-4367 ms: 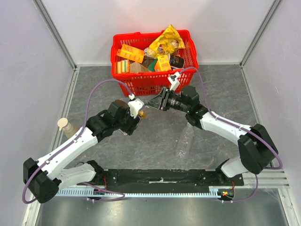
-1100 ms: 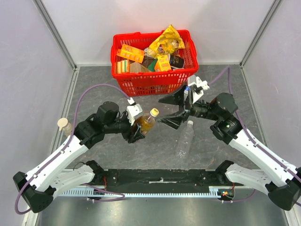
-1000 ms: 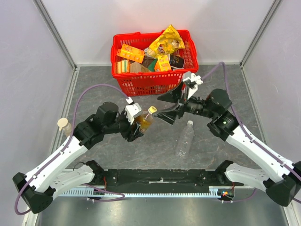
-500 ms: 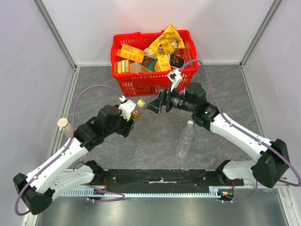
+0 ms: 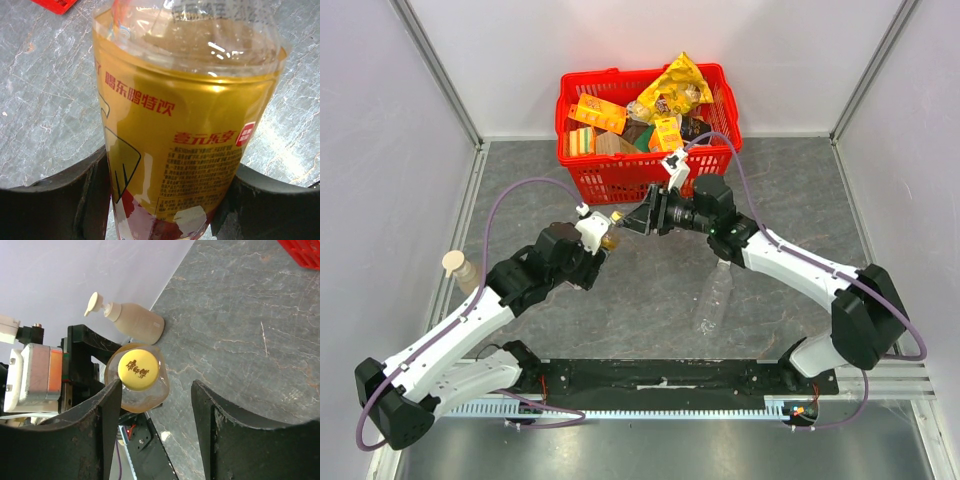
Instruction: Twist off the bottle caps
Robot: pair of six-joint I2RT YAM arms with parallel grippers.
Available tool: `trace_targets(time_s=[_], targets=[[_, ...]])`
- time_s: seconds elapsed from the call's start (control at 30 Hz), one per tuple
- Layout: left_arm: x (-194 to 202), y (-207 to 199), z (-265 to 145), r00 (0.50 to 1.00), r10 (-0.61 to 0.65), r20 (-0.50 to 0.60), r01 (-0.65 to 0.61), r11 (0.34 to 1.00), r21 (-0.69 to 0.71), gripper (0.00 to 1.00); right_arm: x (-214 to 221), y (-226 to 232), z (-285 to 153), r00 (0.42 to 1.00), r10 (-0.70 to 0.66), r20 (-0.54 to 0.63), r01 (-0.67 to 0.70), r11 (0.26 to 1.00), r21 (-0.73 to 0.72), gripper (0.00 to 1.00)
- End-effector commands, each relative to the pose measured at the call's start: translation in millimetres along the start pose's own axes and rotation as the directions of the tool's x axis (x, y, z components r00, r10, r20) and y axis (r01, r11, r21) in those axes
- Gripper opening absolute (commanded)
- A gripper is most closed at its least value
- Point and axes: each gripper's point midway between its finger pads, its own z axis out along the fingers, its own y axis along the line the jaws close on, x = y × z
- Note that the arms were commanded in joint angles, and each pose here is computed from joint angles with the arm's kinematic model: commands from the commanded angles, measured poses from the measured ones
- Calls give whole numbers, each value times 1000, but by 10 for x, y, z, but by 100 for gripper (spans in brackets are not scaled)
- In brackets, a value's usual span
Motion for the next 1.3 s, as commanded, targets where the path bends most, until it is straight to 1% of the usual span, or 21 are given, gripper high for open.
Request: trace_targets(time_s=[0.0,0.3,0.43,0.5,0.53,0.6,0.73,0.83,0.87,1.0,1.1,1.27], targets=[[-78,-22,-3,999,-39,35,39,999,3,49,-258,265,81,999,-10,53,14,997,-81,63],[-72,-55,14,999,-36,28,35,999,22,49,-234,345,116,999,25,43,-19,990,-141,62],[-65,-54,17,999,-37,26,36,999,22,49,-221,327,134,999,38,39,-32,990,-139,51],[-59,-71,26,999,-35,22,34,999,30,49,-212,327,135,998,43,37,-38,989,-143,48],[-60,-78,26,999,-35,20,35,999,34,49,-197,323,137,999,44,33,-38,989,-141,45],[-67,-86,23,999,-33,22,32,999,39,49,-188,314,144,999,43,31,-39,990,-136,34],[-63,-92,22,999,-35,22,34,999,42,49,-161,326,137,999,40,23,-36,989,-141,18],[-66,-97,19,999,-31,21,30,999,44,48,-136,319,137,1000,20,17,-18,990,-142,3],[-79,-91,19,999,-33,25,32,999,44,48,-116,318,140,1000,18,12,-17,989,-145,0],[-93,-118,13,999,-32,27,30,998,60,48,-80,365,116,1000,-12,7,13,982,-189,0],[-141,-196,-21,999,-28,38,24,994,108,48,-45,478,86,999,-52,-8,48,964,-261,0],[-242,-284,-123,997,-21,79,7,985,170,49,17,592,-11,993,-120,-16,108,939,-328,0]])
